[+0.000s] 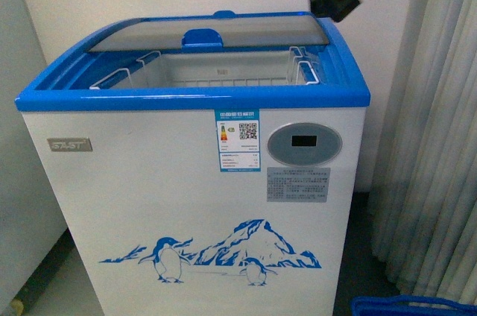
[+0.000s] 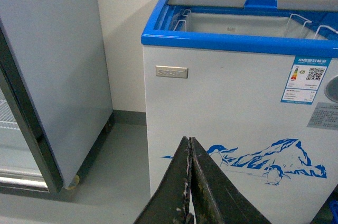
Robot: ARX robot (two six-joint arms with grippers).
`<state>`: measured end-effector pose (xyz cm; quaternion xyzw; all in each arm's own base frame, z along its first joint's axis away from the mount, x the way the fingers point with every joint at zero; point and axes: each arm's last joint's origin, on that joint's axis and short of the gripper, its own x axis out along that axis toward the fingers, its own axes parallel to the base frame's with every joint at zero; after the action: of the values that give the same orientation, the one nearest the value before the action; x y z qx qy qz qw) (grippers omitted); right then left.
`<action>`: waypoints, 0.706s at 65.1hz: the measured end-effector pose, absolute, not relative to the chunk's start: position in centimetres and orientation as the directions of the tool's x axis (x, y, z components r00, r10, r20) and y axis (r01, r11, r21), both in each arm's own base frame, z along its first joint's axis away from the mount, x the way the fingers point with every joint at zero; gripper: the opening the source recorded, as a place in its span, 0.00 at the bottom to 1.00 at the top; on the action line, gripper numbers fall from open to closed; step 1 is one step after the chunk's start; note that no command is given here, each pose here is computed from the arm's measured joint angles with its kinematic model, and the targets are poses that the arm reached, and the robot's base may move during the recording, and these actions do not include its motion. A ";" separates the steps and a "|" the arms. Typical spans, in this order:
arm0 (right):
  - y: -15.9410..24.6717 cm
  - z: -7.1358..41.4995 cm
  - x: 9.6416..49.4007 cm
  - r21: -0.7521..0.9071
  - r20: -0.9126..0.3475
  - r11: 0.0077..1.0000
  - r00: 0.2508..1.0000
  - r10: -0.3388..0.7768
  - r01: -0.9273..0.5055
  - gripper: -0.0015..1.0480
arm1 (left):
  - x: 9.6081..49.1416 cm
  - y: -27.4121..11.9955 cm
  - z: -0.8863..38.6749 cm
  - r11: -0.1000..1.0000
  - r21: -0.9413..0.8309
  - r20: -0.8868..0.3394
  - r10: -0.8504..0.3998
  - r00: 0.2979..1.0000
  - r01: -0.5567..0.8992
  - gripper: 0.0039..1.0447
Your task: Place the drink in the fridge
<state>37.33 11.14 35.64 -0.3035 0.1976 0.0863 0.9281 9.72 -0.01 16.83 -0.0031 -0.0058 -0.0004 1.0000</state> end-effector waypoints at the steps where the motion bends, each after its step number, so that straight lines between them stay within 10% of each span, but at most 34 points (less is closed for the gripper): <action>1: 10.5 35.8 36.1 -0.493 -0.427 0.828 0.903 0.038 -0.267 0.93 | 9.7 0.0 16.8 1.000 -0.006 0.012 -0.001 1.000 0.001 0.02; 21: 1.4 32.8 13.6 0.054 -0.618 0.998 0.786 0.001 0.041 0.93 | 9.7 0.0 16.8 1.000 -0.006 0.011 -0.001 1.000 0.001 0.02; 33: 0.1 30.8 9.0 0.046 -0.002 0.999 1.000 0.007 -0.007 0.65 | 9.7 0.0 16.8 1.000 -0.005 0.010 -0.001 1.000 0.001 0.02; 46: 0.0 25.3 10.0 0.015 -0.020 1.000 1.000 0.001 -0.001 0.34 | 9.7 0.0 16.8 1.000 -0.005 0.011 0.000 1.000 0.000 0.02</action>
<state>10.00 0.03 25.28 0.0075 0.0102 0.0005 0.9999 9.71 -0.01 16.83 -0.0026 -0.0056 -0.0002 1.0000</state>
